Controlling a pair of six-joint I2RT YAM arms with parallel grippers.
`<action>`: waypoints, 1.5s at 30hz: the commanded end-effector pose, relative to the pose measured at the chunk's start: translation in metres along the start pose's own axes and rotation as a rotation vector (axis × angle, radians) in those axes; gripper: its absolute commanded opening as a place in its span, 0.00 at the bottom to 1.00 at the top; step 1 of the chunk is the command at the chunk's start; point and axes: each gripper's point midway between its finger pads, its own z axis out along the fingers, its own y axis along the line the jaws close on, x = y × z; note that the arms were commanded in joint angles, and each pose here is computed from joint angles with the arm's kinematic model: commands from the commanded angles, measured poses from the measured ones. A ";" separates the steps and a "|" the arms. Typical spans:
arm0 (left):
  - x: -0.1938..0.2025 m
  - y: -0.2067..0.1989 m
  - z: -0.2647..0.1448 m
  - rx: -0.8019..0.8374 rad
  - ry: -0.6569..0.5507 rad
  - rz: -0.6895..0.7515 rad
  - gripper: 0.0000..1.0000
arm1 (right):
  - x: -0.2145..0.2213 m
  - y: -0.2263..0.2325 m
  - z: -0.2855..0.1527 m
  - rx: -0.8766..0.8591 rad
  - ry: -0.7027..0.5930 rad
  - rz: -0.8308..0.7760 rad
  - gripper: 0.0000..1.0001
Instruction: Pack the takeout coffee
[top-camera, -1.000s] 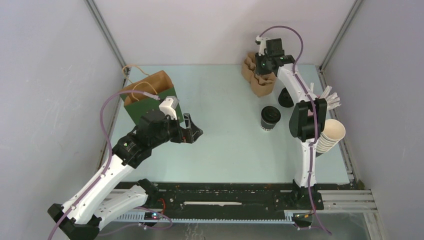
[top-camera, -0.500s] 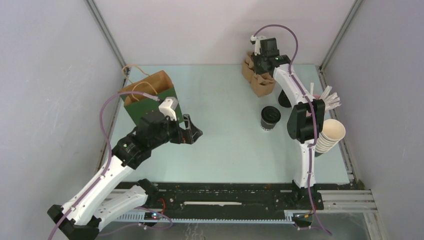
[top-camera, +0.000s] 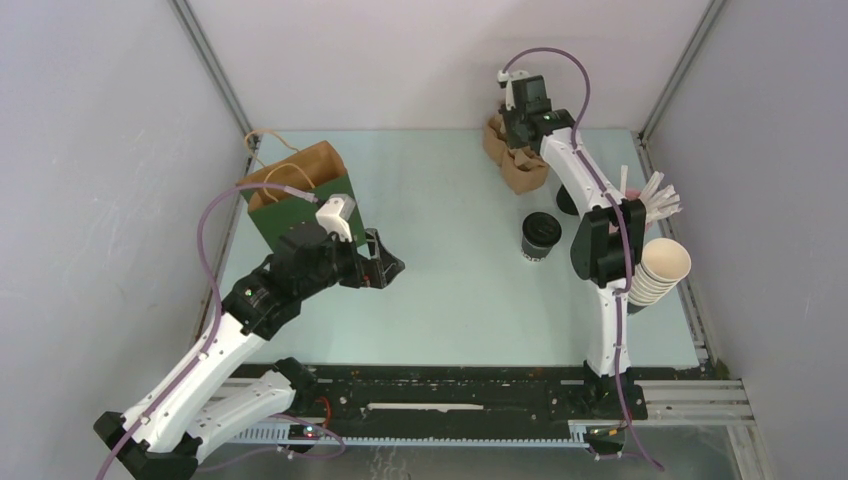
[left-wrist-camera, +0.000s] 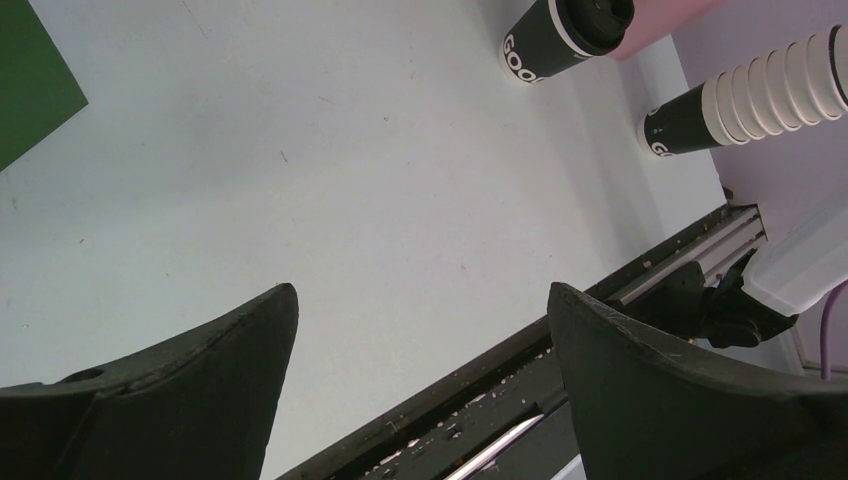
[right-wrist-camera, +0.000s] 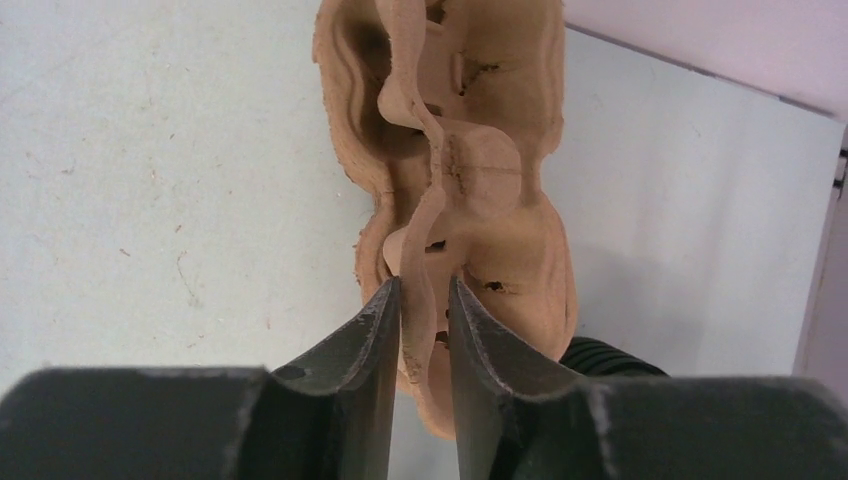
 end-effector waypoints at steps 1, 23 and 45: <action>0.001 -0.003 0.000 0.020 -0.013 -0.005 1.00 | -0.006 -0.016 -0.005 0.045 0.003 0.022 0.37; -0.004 -0.003 -0.003 0.013 -0.022 0.006 1.00 | -0.002 -0.002 0.013 0.026 0.019 -0.006 0.49; -0.015 -0.002 -0.018 -0.018 -0.063 -0.008 1.00 | -0.063 -0.005 -0.066 0.190 -0.130 -0.189 0.00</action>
